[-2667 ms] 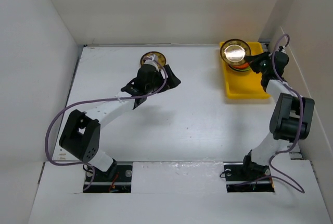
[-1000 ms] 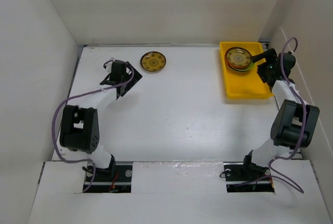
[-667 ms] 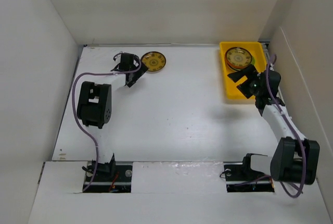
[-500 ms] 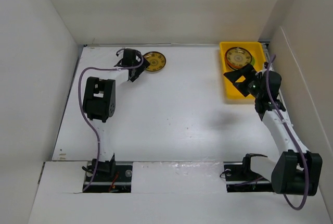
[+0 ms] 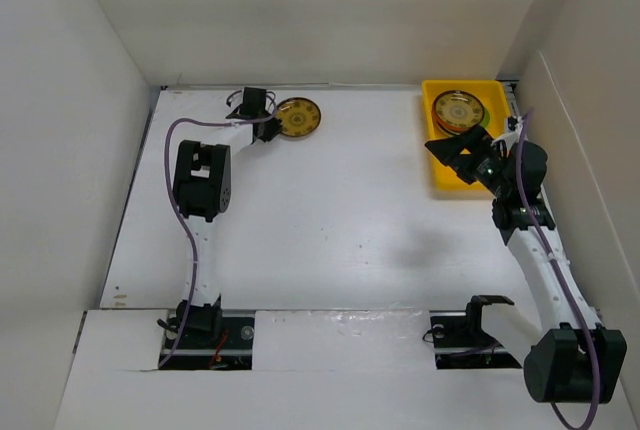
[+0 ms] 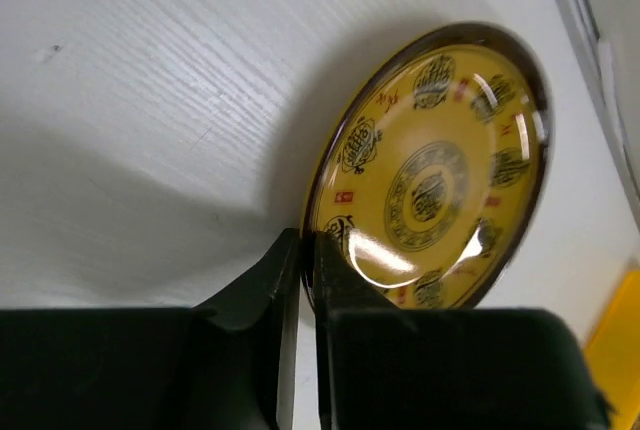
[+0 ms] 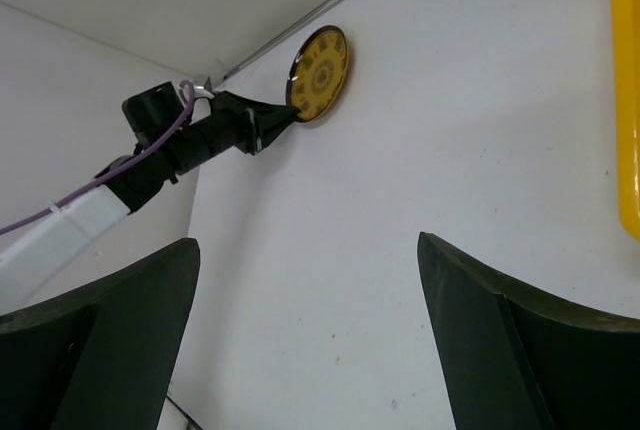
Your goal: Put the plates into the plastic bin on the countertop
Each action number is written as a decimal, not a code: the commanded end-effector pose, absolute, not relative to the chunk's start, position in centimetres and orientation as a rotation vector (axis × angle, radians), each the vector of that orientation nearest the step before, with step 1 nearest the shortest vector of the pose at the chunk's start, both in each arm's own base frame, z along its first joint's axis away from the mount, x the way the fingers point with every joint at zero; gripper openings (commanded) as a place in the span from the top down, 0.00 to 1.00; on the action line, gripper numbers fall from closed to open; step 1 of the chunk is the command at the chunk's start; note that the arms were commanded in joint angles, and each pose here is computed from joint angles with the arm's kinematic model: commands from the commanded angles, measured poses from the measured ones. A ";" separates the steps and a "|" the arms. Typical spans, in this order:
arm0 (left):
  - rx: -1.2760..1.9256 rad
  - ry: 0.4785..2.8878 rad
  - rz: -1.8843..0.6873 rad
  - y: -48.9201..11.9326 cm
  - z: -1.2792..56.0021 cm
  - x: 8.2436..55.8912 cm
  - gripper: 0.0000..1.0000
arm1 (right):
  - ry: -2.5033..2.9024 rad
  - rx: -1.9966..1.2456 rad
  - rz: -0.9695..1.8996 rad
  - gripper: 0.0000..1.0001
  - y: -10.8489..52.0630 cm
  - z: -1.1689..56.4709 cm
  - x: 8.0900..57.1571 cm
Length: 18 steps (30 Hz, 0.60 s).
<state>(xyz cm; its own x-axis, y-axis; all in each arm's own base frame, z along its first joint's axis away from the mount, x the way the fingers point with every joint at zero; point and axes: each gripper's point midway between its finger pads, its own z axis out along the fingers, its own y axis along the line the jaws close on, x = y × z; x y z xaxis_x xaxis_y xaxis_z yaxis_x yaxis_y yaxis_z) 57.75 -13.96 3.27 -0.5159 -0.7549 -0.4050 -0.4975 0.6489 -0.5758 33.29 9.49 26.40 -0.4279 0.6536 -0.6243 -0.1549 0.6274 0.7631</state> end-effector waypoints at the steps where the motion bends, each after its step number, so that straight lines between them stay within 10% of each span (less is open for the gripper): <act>1: -1.025 2.343 -0.420 -13.3 0.0 55.5 1.00 | 1.785 0.375 0.921 0.05 9.4 27.2 33.3; 18: -0.231 2.237 -0.882 -24.8 14.3 40.6 1.00 | 1.851 -0.134 0.947 0.08 15.9 25.3 35.1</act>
